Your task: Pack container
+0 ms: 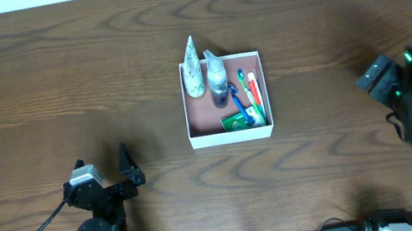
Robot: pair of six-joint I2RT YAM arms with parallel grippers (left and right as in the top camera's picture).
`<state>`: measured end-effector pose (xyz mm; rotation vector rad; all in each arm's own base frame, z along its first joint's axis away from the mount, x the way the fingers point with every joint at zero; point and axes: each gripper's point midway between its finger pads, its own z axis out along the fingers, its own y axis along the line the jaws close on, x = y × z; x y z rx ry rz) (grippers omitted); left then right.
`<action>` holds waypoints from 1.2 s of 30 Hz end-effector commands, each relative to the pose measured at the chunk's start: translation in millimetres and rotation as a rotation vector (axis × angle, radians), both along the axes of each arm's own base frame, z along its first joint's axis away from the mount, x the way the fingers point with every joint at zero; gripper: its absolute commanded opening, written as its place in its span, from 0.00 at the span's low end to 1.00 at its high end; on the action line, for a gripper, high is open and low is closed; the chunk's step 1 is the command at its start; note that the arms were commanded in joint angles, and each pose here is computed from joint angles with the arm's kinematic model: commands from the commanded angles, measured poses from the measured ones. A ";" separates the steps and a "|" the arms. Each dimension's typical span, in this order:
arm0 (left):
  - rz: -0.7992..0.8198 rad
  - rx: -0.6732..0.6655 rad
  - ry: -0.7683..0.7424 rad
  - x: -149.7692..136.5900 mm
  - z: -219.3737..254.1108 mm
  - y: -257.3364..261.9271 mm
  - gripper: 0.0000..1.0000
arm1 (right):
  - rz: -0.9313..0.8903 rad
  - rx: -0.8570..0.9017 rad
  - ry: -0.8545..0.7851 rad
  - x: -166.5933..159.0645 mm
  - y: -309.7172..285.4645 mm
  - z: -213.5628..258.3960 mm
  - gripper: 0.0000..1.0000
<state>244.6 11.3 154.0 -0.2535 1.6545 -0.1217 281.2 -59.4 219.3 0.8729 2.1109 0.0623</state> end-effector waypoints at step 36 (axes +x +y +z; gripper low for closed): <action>0.010 0.025 0.063 -1.0 -19.2 2.8 0.98 | 0.436 -0.502 -0.552 -35.2 48.1 -62.2 0.99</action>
